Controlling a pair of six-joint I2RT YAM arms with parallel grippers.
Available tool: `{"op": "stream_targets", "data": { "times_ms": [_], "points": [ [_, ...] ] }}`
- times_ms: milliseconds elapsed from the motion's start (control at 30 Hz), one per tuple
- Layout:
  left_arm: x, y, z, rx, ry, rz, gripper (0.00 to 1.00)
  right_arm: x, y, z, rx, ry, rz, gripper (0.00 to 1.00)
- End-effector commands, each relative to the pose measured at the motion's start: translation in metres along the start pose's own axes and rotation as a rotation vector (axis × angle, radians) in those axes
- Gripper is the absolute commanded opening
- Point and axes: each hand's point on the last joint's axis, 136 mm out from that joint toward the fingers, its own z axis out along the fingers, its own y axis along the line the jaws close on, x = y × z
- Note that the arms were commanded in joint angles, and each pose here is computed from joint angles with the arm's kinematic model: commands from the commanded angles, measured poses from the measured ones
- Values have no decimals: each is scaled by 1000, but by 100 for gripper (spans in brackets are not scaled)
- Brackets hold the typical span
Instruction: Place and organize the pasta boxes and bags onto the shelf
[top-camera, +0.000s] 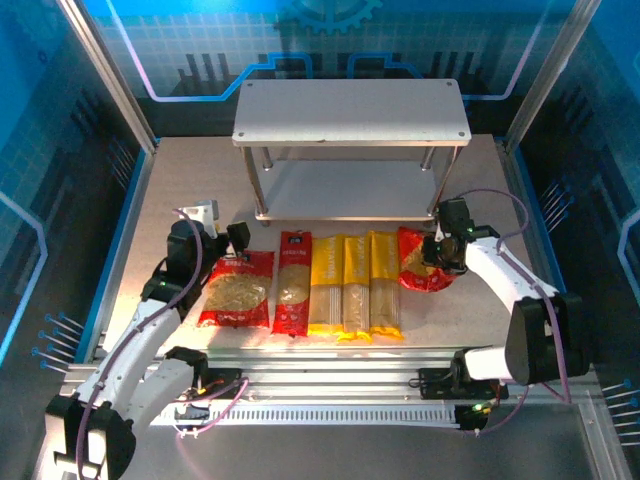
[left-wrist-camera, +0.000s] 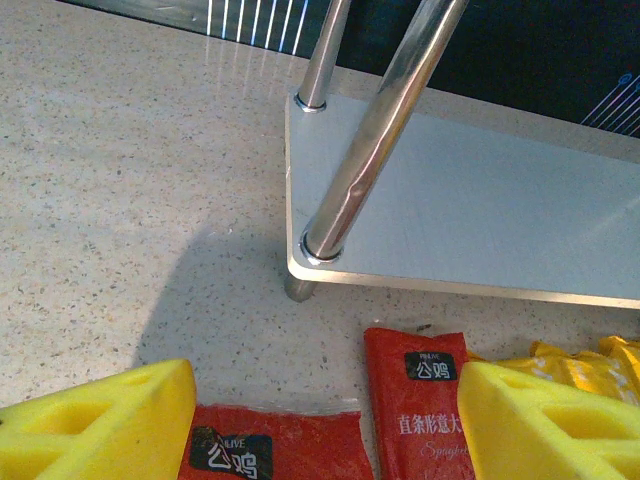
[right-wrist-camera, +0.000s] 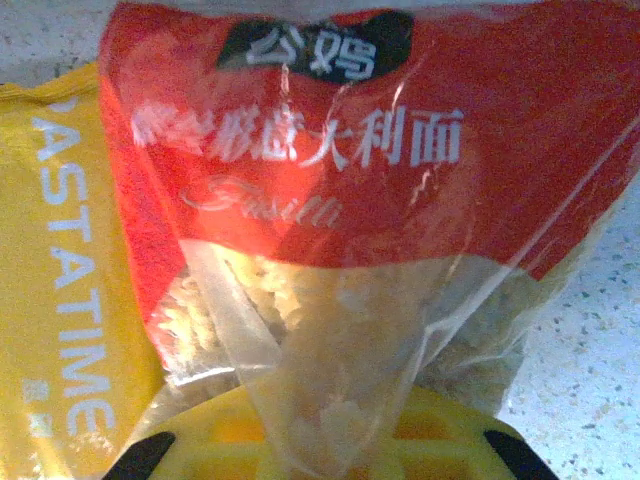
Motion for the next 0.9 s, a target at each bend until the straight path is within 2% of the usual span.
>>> {"op": "stream_targets", "data": {
  "times_ms": [0, 200, 500, 667, 867],
  "points": [
    [-6, -7, -2, 27, -11, -12, 71, -13, 9, -26, -36, -86, -41, 0],
    [-7, -8, -2, 33, -14, -19, 71, -10, 18, -54, -67, -137, -84, 0],
    [-9, -10, -2, 43, -19, -25, 71, -34, 64, -107, -283, -281, -55, 0],
    [-10, -13, 0, 53, -16, -28, 70, -61, 99, -115, -363, -351, -86, 0],
    [-10, -13, 1, 52, -13, -25, 70, -100, 125, -106, -355, -417, -125, 0]
  ]
}}
